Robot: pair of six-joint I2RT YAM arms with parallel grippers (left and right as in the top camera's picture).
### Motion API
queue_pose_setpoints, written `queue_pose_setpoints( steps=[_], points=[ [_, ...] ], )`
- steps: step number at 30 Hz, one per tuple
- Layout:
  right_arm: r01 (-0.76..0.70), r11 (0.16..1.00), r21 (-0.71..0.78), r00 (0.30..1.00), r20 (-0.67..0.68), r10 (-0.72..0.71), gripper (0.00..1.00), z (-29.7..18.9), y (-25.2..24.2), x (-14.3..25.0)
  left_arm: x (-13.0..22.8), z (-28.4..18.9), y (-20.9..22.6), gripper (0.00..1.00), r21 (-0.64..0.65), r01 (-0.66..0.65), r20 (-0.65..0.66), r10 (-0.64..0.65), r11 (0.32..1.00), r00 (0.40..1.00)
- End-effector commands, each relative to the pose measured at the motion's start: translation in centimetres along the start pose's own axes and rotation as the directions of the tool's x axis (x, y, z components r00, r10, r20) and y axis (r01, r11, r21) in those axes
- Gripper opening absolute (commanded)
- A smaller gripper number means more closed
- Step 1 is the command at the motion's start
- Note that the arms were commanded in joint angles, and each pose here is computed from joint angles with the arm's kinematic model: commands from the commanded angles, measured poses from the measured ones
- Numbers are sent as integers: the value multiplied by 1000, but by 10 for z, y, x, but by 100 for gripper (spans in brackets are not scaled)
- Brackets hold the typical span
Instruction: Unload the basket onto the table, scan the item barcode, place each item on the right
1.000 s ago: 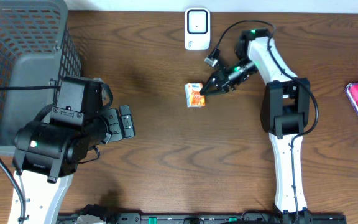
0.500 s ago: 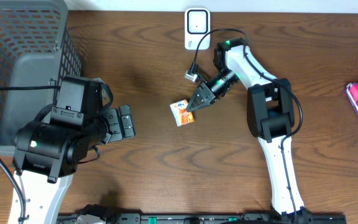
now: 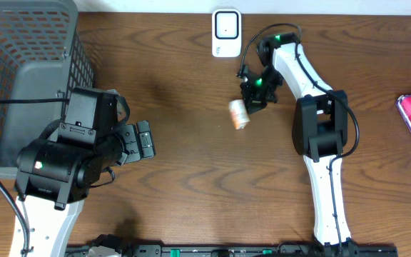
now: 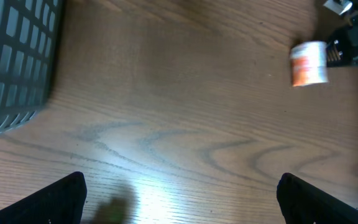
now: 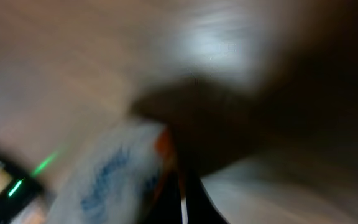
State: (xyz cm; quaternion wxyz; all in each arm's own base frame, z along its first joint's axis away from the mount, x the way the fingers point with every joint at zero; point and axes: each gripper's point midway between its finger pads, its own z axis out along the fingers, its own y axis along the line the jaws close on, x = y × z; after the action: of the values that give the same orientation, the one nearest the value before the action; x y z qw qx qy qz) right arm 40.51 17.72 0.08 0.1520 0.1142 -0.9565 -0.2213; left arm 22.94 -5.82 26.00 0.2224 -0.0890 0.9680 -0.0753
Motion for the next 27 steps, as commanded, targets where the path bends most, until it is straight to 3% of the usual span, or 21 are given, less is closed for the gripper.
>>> queue_pose_setpoints(
  steps=[1, 9, 15, 23, 27],
  points=[
    [-202, 916, 346, 977, 131, 166, 1, -34, -33, -3, -2, 0, 3, 98, -14, 10, 5, -9, 1000, 1000],
    [-318, 744, 587, 927, 357, 115, 1, -99, -25, 0, -2, 0, 3, 98, -14, 9, 5, -9, 1000, 1000],
    [-206, 778, 594, 948, 318, 8, 1, -96, 10, 3, -2, 0, 3, 98, -14, 9, 5, -9, 1000, 1000],
    [-72, 844, 532, 973, 222, -57, 32, -69, 49, 12, -2, 0, 3, 98, -14, 9, 4, -9, 1000, 1000],
    [-26, 900, 436, 985, 167, -52, 35, -56, 67, 22, -2, 0, 3, 98, -14, 10, 5, -9, 1000, 1000]
  ],
)
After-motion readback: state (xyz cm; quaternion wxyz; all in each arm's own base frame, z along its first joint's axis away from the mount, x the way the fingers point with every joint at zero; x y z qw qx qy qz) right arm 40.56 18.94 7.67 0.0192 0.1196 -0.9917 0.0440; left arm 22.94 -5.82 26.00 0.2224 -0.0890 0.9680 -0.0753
